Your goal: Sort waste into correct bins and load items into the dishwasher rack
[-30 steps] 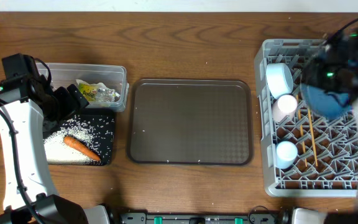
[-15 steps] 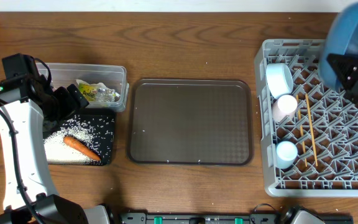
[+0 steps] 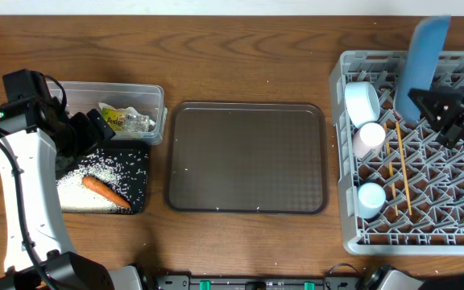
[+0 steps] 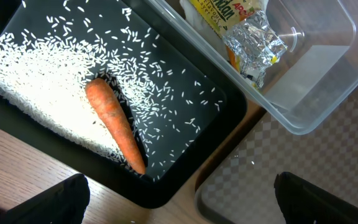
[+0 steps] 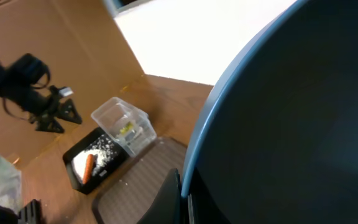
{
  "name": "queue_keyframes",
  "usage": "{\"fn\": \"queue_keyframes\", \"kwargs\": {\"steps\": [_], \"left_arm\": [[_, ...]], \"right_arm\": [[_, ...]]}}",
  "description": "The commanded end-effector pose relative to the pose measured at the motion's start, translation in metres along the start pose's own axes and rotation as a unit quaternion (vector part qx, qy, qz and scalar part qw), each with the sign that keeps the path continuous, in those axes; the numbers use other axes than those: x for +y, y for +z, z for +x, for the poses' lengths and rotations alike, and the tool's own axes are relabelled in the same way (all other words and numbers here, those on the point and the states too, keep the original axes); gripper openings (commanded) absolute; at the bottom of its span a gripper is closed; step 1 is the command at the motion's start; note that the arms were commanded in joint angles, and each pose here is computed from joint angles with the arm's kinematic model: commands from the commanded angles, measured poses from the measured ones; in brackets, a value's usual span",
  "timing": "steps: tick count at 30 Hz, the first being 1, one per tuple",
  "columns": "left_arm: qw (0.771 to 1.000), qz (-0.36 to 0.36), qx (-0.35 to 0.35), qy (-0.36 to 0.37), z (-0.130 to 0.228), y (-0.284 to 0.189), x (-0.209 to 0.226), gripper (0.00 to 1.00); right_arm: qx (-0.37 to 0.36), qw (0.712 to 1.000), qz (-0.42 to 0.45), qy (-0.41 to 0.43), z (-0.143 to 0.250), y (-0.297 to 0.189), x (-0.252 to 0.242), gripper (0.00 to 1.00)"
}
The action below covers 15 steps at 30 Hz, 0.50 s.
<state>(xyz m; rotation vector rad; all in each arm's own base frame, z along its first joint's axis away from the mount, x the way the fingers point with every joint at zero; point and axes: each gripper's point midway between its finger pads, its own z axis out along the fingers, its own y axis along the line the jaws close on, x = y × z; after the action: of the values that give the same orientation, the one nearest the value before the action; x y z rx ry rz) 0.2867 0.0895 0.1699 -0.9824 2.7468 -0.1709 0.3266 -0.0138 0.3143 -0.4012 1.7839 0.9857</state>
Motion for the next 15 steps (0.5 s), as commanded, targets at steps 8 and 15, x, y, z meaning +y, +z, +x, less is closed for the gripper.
{"fn": "queue_keyframes", "kwargs": {"steps": [8, 15], "left_arm": [[1.000, 0.001, -0.012, 0.002, -0.002, -0.008, 0.001, 0.98], [1.000, 0.001, -0.012, 0.002, -0.002, -0.008, 0.001, 0.98]], "right_arm": [[-0.067, 0.996, -0.022, 0.054, 0.038, -0.019, -0.056, 0.01], [-0.067, 0.995, -0.025, 0.071, 0.056, -0.015, -0.071, 0.01]]}}
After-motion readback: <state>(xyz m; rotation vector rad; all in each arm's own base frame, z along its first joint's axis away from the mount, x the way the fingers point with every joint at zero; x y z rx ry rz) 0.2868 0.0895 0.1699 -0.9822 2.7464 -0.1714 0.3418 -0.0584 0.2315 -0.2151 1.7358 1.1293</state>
